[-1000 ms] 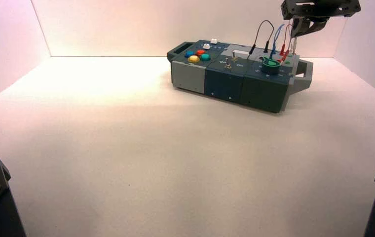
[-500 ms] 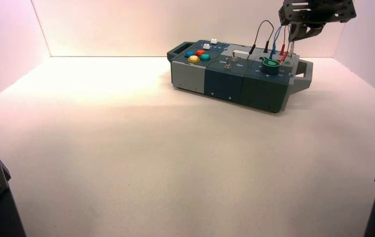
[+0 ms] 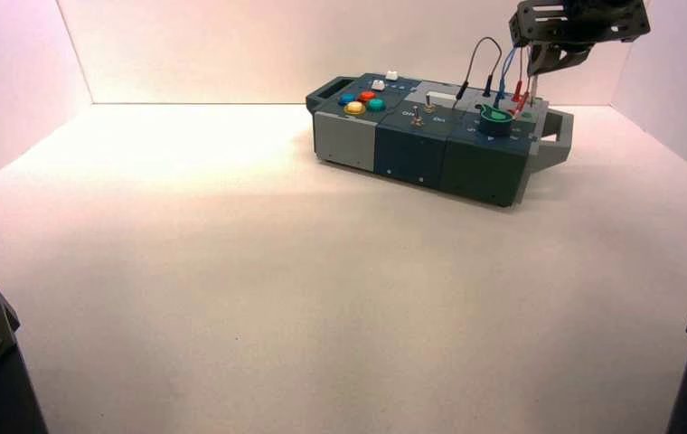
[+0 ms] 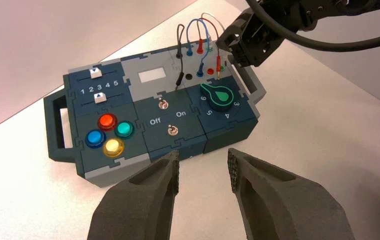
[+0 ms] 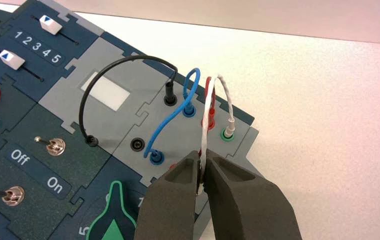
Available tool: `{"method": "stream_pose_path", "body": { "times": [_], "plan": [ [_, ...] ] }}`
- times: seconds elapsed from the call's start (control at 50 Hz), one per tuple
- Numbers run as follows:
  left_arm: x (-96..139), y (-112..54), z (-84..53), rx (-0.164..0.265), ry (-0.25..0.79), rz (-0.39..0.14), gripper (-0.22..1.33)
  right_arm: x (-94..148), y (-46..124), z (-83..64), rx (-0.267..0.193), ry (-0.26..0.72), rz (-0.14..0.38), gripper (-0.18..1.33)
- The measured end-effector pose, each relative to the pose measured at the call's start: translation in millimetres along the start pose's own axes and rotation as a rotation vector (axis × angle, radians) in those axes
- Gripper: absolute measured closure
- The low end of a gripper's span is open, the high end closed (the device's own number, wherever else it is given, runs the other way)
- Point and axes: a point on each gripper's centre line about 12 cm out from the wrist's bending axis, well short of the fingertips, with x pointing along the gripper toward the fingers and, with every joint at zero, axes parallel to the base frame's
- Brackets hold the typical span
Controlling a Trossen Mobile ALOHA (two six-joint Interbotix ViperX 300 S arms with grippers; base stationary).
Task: Insert the white wire.
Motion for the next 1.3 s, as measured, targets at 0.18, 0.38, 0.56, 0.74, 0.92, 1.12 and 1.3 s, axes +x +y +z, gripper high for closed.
{"method": "stream_pose_path", "body": {
  "times": [0.18, 0.38, 0.56, 0.74, 0.92, 1.12, 1.3],
  "plan": [
    [0, 0.1, 0.0, 0.003, 0.000, 0.000, 0.09, 3, 0.1, -2.2, 0.000, 0.006, 0.000, 1.23],
    [0, 0.1, 0.0, 0.006, 0.000, 0.001, 0.09, 5, 0.1, -2.7, 0.000, 0.002, 0.000, 1.23],
    [0, 0.2, -0.5, 0.009, 0.000, 0.002, 0.09, 7, 0.2, -4.5, -0.002, 0.008, 0.000, 1.23],
    [0, 0.3, 0.1, 0.013, -0.001, 0.003, 0.09, 10, 0.3, -6.5, 0.000, 0.014, 0.000, 1.23],
    [0, 0.5, 0.1, 0.021, 0.000, 0.004, 0.09, 11, 0.3, -7.3, -0.001, 0.017, 0.000, 1.23],
    [0, 0.6, 0.0, 0.022, 0.000, 0.005, 0.09, 12, 0.3, -7.0, -0.006, 0.012, 0.000, 1.23],
    [0, 0.7, 0.0, 0.024, 0.000, 0.006, 0.09, 12, 0.1, -3.2, -0.006, 0.003, -0.001, 1.23]
  ]
}}
